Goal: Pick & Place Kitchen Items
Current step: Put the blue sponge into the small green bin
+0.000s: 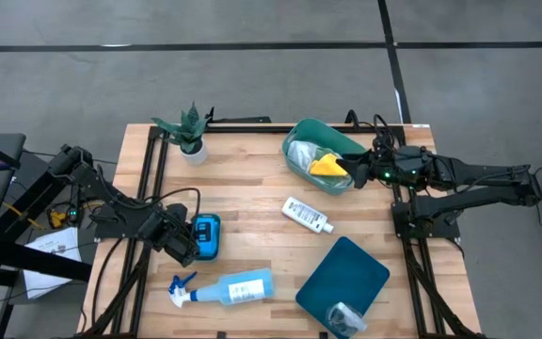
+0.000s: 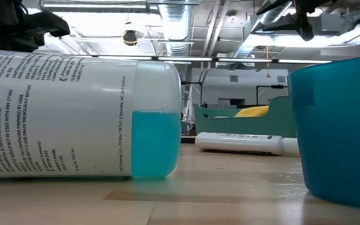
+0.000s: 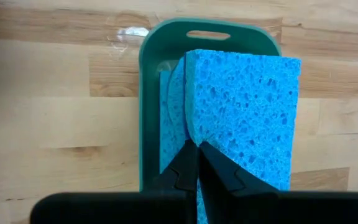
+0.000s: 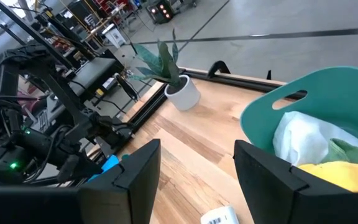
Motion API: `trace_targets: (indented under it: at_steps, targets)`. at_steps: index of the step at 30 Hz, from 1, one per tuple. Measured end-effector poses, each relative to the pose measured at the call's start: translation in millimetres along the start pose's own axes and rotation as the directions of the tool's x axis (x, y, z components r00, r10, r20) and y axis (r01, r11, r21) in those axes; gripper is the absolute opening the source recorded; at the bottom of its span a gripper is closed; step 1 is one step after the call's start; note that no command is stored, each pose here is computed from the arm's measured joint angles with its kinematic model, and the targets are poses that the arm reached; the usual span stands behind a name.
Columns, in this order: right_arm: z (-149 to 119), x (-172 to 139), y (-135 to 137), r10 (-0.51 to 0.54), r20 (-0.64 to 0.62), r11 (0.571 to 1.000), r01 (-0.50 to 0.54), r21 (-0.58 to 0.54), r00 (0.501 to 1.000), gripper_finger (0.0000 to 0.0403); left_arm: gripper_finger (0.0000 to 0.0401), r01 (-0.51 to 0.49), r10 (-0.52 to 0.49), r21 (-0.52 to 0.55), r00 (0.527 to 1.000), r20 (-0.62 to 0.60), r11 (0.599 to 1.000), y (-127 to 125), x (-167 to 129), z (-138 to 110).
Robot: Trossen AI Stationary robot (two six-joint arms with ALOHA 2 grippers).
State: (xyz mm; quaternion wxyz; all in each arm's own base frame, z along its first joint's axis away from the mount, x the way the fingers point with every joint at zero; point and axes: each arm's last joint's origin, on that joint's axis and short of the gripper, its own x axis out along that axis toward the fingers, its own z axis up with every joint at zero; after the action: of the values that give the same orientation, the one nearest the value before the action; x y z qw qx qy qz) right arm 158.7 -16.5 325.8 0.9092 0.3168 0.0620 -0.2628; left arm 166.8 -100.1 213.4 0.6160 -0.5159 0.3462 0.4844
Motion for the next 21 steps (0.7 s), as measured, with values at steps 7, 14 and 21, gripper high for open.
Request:
trace_targets:
  at_steps: [7, 14, 21]
  targets:
    - [0.0, 0.1, 0.0, -0.001, 0.0, 1.0, 0.001, 0.0, 1.0, 0.0195, 0.0, -0.002, 0.002, 0.003, 1.0, 0.008, 1.0, 0.3, 0.2, 0.3]
    - [0.0, 0.1, 0.0, -0.001, 0.001, 1.0, 0.001, -0.001, 1.0, 0.0195, 0.0, -0.009, 0.009, 0.01, 1.0, 0.02, 1.0, -2.3, 5.9, -4.0]
    - [0.2, 0.1, 0.1, 0.001, 0.002, 1.0, -0.001, 0.0, 1.0, 0.0195, 0.0, -0.006, 0.006, 0.008, 1.0, 0.019, 1.0, -5.7, 11.4, -8.8]
